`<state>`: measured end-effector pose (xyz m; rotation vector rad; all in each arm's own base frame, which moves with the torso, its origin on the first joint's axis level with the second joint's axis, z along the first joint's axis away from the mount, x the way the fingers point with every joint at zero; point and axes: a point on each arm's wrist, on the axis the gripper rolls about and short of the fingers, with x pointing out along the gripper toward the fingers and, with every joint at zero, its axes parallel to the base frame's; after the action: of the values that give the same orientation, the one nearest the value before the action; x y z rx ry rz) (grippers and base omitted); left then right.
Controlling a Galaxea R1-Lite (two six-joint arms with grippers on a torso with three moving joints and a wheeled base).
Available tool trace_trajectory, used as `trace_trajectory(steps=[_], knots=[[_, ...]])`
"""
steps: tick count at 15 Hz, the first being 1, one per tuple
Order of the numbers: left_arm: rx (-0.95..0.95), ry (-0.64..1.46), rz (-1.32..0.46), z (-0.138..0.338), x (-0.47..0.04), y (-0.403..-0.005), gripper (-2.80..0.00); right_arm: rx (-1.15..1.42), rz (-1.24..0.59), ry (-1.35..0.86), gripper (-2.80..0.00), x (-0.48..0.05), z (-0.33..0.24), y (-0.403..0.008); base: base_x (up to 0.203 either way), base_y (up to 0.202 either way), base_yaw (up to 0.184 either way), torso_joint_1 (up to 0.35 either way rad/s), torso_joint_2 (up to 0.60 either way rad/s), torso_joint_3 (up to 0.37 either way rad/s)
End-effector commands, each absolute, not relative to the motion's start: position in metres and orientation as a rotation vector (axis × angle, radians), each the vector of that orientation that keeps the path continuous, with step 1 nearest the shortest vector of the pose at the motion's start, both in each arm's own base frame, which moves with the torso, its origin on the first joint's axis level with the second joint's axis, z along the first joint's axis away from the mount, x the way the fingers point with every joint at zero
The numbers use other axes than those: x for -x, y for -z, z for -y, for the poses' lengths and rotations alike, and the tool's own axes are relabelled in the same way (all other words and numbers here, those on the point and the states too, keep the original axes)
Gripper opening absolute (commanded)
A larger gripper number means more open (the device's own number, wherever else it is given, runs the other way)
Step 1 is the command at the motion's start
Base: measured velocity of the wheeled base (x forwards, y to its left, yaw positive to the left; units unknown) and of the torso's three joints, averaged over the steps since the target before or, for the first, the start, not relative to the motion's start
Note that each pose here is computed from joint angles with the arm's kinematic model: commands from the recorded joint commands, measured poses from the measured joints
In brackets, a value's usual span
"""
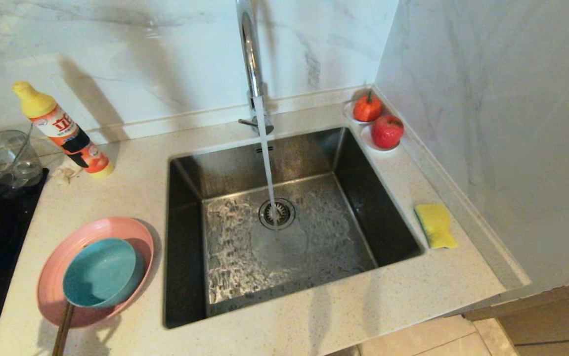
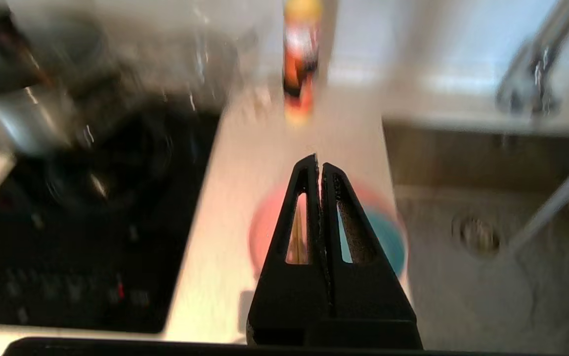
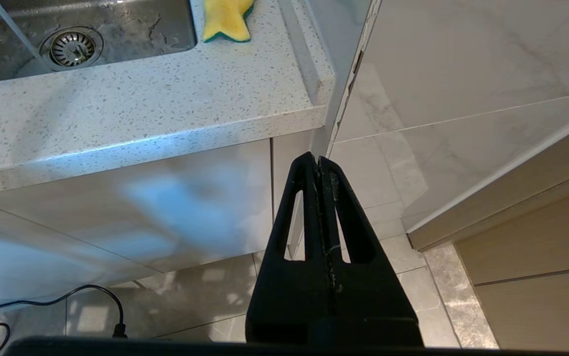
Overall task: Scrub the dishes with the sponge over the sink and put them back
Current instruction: Rinse the chopsticks
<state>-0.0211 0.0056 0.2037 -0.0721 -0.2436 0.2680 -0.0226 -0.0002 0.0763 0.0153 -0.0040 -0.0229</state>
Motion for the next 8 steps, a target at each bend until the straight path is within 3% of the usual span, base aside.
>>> trace_trajectory(steps=[1,4,8], knots=[[0.073,-0.235,0.274,-0.005,0.037,-0.159,-2.8,-0.015,0.003,0.023,-2.8,0.023,0.0,-0.076,0.0,0.0,0.0,0.0,0.0,0.0],[0.035,-0.127,0.167,-0.003,0.029,-0.101,-2.8,-0.015,0.005,0.023,-2.8,0.023,0.0,-0.076,0.0,0.0,0.0,0.0,0.0,0.0],[0.009,-0.007,0.022,0.0,0.023,-0.079,-2.8,-0.015,0.005,0.023,-2.8,0.023,0.0,-0.076,0.0,0.0,0.0,0.0,0.0,0.0]])
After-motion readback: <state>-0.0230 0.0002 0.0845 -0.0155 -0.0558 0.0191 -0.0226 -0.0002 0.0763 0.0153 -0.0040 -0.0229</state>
